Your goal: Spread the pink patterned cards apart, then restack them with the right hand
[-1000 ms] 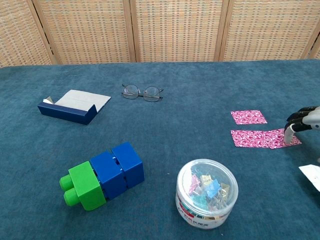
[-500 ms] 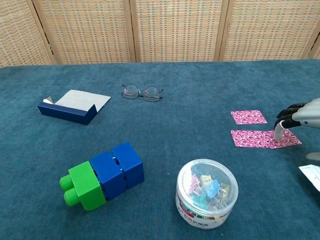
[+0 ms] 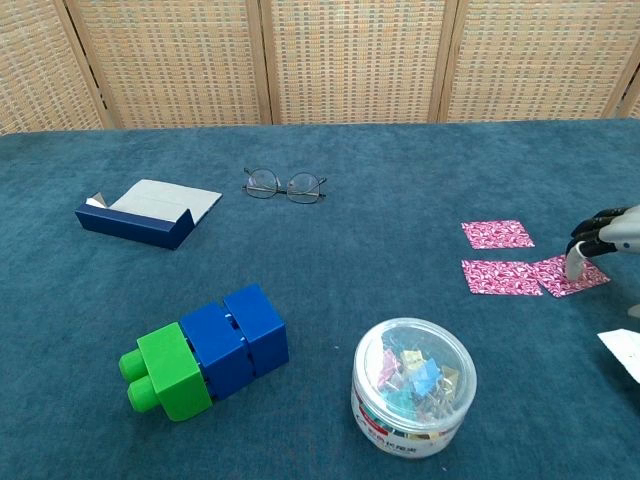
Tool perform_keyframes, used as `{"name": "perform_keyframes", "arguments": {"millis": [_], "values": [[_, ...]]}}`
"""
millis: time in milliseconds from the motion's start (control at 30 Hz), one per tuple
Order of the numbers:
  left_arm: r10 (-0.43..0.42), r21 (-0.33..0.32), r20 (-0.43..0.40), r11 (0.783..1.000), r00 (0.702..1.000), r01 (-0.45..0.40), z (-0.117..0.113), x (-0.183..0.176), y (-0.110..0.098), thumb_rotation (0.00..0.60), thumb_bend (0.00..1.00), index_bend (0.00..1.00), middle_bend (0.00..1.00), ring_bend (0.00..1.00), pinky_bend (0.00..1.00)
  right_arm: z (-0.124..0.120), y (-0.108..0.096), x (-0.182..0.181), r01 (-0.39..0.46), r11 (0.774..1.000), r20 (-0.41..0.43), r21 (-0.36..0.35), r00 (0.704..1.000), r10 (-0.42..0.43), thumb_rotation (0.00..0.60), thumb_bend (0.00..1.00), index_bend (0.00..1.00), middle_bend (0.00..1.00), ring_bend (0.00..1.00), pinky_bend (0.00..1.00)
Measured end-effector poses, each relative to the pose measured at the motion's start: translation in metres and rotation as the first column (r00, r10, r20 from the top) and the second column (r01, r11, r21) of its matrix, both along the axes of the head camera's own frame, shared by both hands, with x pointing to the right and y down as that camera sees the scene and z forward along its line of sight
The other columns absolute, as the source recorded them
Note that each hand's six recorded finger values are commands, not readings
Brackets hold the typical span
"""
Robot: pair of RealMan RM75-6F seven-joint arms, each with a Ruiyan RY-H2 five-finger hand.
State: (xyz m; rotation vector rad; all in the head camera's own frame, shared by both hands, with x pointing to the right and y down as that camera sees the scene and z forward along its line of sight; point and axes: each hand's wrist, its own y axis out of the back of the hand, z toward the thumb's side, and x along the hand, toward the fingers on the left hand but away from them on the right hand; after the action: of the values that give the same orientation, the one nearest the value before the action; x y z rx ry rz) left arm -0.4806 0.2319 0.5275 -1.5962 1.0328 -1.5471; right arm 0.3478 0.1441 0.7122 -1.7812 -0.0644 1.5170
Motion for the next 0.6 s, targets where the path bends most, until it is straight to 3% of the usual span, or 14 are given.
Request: {"name": "perform_keyframes", "arguments": {"millis": [300, 600], "values": [[0.005, 0.000, -0.004, 1.000, 1.000, -0.005, 0.001, 0.002, -0.001, 0.600, 0.06, 0.00, 0.00, 0.00, 0.00, -0.004, -0.002, 0.017, -0.031, 0.999, -0.030, 0.013, 0.999, 0.032, 0.600, 0.39, 0.25, 0.18, 0.00, 0.00], [0.004, -0.003, -0.004, 1.000, 1.000, -0.004, 0.002, 0.002, 0.000, 0.600, 0.06, 0.00, 0.00, 0.00, 0.00, -0.009, -0.004, -0.002, -0.005, 1.000, 0.014, 0.017, 1.000, 0.005, 0.600, 0.39, 0.25, 0.18, 0.00, 0.00]]}}
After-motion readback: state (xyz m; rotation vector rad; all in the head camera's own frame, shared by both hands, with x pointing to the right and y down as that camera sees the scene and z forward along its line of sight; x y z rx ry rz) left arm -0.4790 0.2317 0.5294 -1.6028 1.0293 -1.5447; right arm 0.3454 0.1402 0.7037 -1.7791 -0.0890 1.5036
